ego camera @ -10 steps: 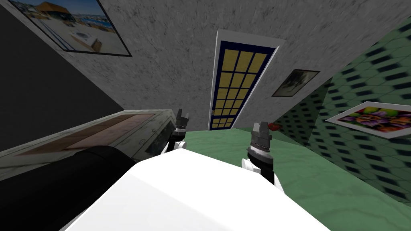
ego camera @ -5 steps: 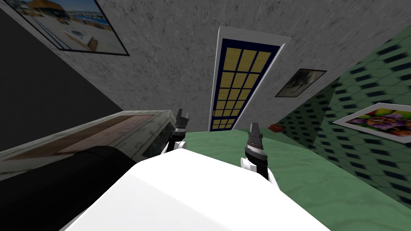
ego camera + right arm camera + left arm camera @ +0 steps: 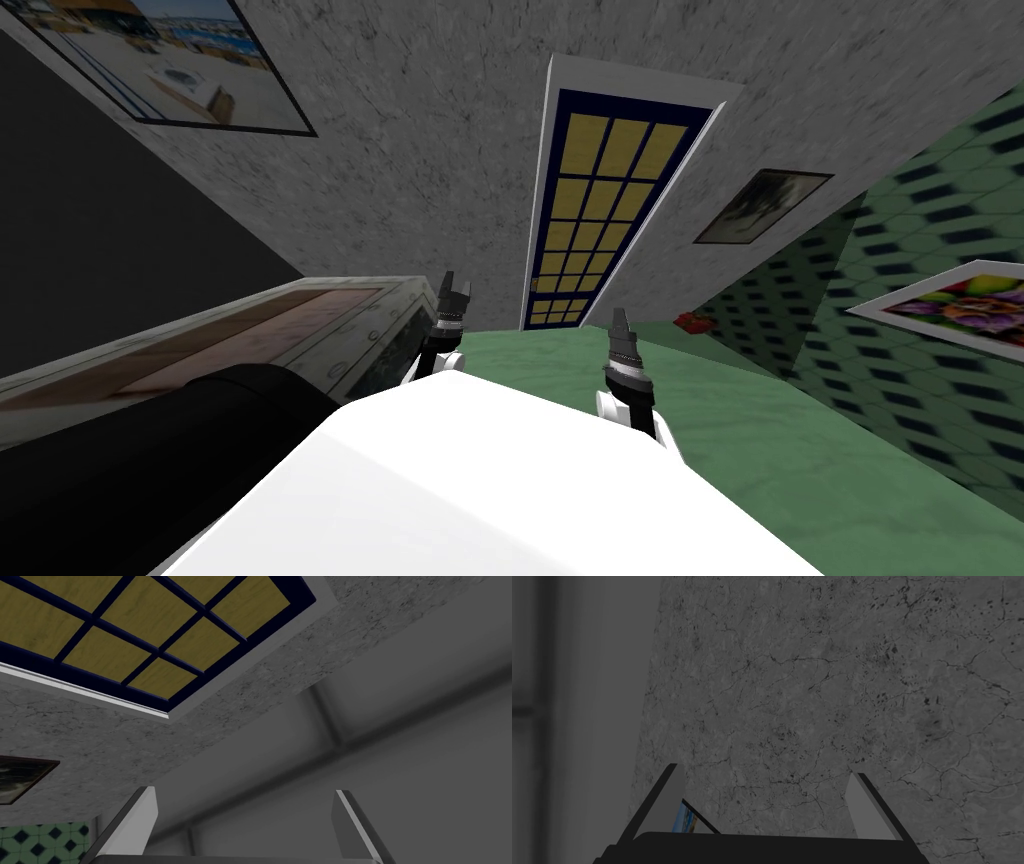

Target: Pull the door open

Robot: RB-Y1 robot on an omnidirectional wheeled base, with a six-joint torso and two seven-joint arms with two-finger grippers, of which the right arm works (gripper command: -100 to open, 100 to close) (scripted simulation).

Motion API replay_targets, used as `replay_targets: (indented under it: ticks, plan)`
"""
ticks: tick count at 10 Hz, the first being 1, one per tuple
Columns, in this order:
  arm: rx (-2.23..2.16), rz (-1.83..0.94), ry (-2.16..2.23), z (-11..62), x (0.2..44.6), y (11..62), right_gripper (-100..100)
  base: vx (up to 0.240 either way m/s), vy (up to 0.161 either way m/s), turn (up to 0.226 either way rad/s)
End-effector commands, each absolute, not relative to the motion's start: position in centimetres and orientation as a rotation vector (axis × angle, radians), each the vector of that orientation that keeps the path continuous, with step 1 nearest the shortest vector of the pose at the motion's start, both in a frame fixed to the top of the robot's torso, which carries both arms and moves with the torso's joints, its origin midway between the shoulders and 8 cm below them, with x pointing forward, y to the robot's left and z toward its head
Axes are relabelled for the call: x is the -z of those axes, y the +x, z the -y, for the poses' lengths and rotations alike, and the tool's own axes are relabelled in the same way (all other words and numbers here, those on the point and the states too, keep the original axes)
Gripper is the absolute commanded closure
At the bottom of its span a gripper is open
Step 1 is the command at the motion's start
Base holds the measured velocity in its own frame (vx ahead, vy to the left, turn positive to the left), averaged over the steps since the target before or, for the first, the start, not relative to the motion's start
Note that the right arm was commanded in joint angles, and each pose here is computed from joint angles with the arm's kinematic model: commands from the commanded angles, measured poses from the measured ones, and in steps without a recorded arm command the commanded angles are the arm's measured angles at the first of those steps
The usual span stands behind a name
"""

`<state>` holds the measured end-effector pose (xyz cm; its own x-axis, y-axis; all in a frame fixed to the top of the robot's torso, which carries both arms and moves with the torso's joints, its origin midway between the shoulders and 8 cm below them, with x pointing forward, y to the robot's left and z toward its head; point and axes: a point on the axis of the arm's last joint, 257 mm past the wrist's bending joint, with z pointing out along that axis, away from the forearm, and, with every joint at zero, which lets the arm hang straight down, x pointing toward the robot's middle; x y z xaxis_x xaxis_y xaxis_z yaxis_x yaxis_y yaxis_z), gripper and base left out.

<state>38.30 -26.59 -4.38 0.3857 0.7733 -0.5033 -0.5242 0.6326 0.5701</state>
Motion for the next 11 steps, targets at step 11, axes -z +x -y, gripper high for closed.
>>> replay_targets:
  ticks: [11]
  plan:
    - [-0.608,-1.014,0.247,26.8,13.2,43.0,-100,0.084,0.022,0.02]
